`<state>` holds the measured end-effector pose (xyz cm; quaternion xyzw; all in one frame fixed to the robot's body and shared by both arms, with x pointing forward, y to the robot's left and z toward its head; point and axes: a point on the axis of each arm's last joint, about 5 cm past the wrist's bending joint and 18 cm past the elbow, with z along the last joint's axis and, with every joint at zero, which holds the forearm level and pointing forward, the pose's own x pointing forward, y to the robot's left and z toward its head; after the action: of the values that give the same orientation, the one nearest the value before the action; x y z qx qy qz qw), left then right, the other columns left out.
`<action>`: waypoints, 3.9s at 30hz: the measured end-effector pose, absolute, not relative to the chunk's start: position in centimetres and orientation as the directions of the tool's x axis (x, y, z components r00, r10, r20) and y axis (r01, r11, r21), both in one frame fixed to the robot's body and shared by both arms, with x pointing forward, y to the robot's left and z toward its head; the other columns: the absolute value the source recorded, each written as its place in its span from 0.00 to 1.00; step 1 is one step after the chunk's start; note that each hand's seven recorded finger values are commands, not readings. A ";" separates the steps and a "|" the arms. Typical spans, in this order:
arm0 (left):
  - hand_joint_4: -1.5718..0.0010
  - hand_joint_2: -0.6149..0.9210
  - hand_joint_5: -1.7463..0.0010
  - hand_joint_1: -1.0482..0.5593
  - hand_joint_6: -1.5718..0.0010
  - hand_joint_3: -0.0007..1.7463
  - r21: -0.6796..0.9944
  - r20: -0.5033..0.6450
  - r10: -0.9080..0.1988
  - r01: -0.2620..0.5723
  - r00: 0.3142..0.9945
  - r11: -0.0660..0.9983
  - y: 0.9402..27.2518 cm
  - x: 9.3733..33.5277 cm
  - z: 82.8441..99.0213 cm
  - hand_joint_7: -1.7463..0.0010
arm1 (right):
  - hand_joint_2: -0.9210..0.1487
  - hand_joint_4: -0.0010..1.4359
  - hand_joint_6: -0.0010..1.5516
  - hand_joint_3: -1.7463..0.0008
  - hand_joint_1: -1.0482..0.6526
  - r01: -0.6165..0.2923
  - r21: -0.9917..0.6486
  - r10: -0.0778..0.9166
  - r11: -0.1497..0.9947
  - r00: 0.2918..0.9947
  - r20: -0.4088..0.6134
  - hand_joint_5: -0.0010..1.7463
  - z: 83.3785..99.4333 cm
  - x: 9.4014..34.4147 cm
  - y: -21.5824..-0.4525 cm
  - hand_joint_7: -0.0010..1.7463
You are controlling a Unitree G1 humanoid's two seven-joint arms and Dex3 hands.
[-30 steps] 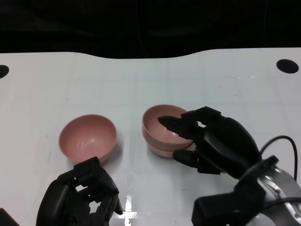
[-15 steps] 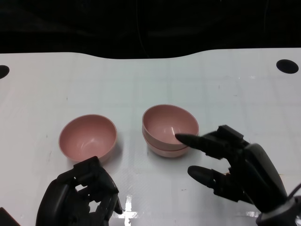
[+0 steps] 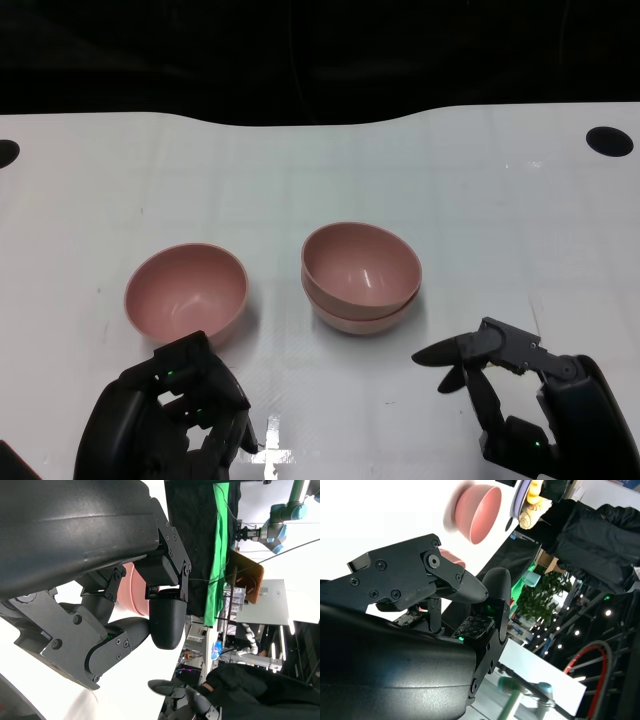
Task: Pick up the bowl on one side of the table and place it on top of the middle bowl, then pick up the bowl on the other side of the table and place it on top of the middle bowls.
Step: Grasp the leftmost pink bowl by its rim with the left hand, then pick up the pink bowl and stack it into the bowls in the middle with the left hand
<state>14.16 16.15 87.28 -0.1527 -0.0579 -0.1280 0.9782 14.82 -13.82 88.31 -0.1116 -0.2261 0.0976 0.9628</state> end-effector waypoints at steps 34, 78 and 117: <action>0.73 1.00 0.49 0.35 0.67 0.03 0.254 0.242 -0.155 0.092 0.958 0.963 16.8 15.5 90.4 0.85 | 0.53 0.61 0.51 0.15 0.58 -0.137 -0.157 0.172 0.978 0.958 0.231 1.00 87.2 14.2 -14.4 0.82; 0.64 0.99 0.91 0.31 0.71 0.01 0.954 -0.280 -0.174 0.294 0.944 0.062 14.8 25.4 90.0 0.99 | 0.55 0.62 0.51 0.14 0.61 -0.129 -0.152 0.161 0.980 0.961 0.224 1.00 87.6 14.5 -14.3 0.82; 0.46 0.75 0.00 0.52 0.55 0.54 0.940 0.264 -0.378 -0.148 0.888 0.309 13.9 27.2 90.3 0.08 | 0.60 0.63 0.53 0.09 0.62 -0.134 -0.166 0.172 0.977 0.956 0.239 1.00 87.8 14.8 -14.0 0.82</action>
<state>27.19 13.94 90.28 0.5833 -0.2254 -0.0738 0.7769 14.82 -13.95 87.76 -0.0743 -0.1269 0.0776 0.9861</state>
